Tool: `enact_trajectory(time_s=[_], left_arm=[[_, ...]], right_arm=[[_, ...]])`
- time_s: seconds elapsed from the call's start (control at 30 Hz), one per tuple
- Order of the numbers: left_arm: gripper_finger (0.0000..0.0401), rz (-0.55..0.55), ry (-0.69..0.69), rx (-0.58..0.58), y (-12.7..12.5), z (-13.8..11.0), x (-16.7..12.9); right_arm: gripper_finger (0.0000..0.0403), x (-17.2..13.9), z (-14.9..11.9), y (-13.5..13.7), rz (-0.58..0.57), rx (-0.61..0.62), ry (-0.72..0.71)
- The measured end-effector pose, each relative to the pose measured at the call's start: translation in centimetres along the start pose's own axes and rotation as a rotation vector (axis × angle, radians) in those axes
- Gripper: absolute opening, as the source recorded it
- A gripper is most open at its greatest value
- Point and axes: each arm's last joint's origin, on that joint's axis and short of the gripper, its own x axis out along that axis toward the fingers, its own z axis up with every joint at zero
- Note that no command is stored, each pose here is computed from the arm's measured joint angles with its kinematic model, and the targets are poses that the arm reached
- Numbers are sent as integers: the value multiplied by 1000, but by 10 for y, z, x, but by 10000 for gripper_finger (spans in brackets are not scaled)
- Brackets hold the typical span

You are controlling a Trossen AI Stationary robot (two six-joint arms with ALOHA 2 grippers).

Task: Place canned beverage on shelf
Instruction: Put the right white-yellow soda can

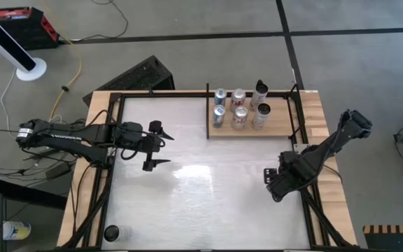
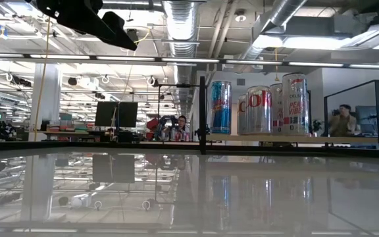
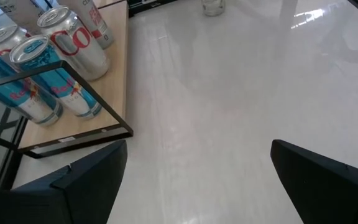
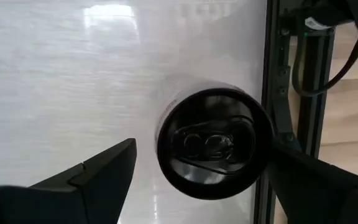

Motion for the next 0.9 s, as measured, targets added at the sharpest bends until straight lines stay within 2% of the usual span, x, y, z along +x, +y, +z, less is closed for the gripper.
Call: enact_trajectory(time_s=[0.1,0.3,0.47,0.57,0.7,0.9], left_arm=[[382,0,0,10,0,0,0],[382,0,1,10,0,0,0],[382,-1,5,11,0,-1,0],[382,-1,5,11,0,-1,0],[382,1,-1,15,0,0,0],[382,10,-40,6,1,4,0]], right_arm=[[351,0,-1,0,4,-5,1],[279,1,-2,1,-5,10,-7],[272,1,-1,2,20,-57,-36],[272,0,1,3,74,-195,-86],[272,-1,3,12,158,-467,-158],[272,-2,10,27,203,-793,-157]])
